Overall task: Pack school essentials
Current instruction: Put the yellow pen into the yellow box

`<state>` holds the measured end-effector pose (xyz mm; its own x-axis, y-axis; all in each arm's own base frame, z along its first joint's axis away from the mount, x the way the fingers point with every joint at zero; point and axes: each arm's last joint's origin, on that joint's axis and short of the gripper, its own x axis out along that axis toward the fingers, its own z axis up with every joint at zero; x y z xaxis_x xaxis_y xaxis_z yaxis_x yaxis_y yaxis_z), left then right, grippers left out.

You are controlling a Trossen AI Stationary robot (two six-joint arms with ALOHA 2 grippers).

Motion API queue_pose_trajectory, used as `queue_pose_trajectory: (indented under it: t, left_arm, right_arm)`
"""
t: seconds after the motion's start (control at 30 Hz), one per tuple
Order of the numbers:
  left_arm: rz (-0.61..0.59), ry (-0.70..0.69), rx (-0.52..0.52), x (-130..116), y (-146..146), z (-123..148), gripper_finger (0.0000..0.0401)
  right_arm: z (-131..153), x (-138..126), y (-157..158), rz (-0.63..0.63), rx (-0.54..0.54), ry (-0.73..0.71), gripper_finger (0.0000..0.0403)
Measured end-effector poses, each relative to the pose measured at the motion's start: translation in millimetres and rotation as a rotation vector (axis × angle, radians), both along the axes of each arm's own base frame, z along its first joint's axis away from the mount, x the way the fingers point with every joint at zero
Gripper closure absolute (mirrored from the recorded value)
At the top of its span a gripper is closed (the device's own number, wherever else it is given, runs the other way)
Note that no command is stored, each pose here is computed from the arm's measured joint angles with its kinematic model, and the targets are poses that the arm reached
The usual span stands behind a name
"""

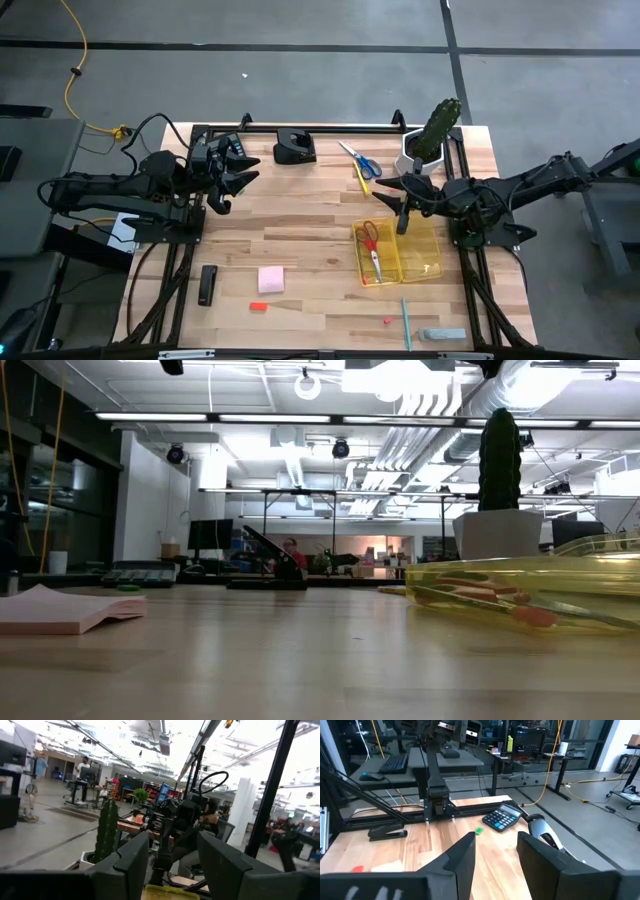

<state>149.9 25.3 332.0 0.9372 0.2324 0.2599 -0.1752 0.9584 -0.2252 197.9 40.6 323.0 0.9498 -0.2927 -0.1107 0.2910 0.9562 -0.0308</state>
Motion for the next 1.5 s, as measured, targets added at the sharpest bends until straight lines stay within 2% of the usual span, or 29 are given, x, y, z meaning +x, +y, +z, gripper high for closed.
queue_pose_trajectory:
  t: [0.2,0.47,0.8,0.87,0.97,1.07,1.3,1.5]
  left_arm:
    - [0.044,0.049,0.076,0,1,-3,0.0245]
    - [0.138,0.072,0.122,0,3,-3,0.0245]
    - [0.088,0.07,0.135,0,2,-3,0.0245]
    - [0.083,0.065,0.12,0,2,-3,0.0245]
    - [0.063,0.044,0.043,0,2,-3,0.0245]
    - [0.054,0.033,0.005,0,2,-3,0.0245]
    - [0.056,0.035,0.012,0,2,-3,0.0245]
    - [0.056,0.034,0.012,0,2,-3,0.0245]
  right_arm:
    - [2,1,1,0.035,0.021,-0.025,0.0263]
    - [7,1,2,0.053,0.03,-0.078,0.0263]
    - [9,1,2,0.052,0.042,-0.095,0.0263]
    - [10,1,2,0.047,0.093,-0.116,0.0263]
    - [8,3,-1,-0.005,0.233,-0.155,0.0263]
    - [-2,11,-5,-0.06,0.326,-0.123,0.0263]
    - [-49,47,-23,-0.211,0.523,0.048,0.0263]
    - [-94,62,-55,-0.405,0.704,0.237,0.0263]
